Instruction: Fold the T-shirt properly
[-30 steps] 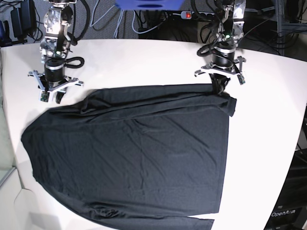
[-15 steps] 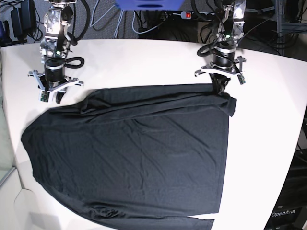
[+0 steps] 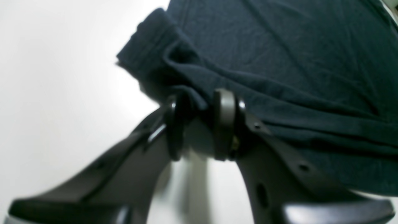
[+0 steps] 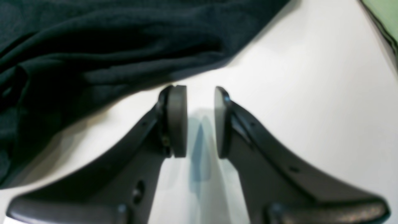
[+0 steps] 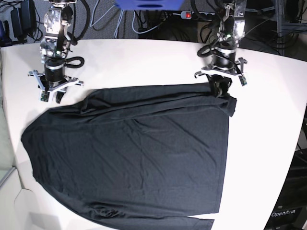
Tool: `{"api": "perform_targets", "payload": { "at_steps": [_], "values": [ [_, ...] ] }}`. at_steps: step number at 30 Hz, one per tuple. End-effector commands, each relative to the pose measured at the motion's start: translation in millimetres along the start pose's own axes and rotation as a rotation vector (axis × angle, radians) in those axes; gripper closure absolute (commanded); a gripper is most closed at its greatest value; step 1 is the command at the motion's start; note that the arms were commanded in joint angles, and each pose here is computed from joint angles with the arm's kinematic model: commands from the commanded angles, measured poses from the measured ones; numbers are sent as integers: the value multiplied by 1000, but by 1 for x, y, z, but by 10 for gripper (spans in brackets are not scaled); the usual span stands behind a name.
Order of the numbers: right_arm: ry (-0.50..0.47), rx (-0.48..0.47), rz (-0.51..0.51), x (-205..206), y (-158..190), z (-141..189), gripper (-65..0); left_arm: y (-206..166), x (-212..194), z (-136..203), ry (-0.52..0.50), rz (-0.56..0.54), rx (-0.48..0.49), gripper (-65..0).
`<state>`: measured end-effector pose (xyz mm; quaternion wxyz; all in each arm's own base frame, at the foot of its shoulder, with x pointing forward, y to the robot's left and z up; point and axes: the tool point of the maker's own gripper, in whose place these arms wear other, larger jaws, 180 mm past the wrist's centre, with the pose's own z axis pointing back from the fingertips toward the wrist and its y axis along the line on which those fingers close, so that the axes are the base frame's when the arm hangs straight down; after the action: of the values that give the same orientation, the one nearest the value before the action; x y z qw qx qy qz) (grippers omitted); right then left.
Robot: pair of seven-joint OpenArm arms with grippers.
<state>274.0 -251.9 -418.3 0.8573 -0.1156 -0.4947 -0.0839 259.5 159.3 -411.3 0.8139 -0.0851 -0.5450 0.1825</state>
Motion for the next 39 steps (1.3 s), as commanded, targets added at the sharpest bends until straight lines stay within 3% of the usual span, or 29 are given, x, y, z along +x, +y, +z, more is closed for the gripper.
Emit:
{"api": "perform_targets", "payload": {
  "at_steps": [1, 20, 30, 39],
  "values": [
    [-58, -3, 12, 18, -3, -1, -167, -5, 11, -1, -43, 6, -18, -161],
    [-65, -11, 42, 22, -13, -3, -167, -3, -10, -7, -1, 137, 18, -165],
    [-62, -11, 42, 20, -13, -3, -167, -3, -9, -5, -4, 138, 16, -417],
    [-61, -12, 43, 20, -14, -3, -167, -1, -11, -7, 1, 236, 27, -421]
  ]
}}
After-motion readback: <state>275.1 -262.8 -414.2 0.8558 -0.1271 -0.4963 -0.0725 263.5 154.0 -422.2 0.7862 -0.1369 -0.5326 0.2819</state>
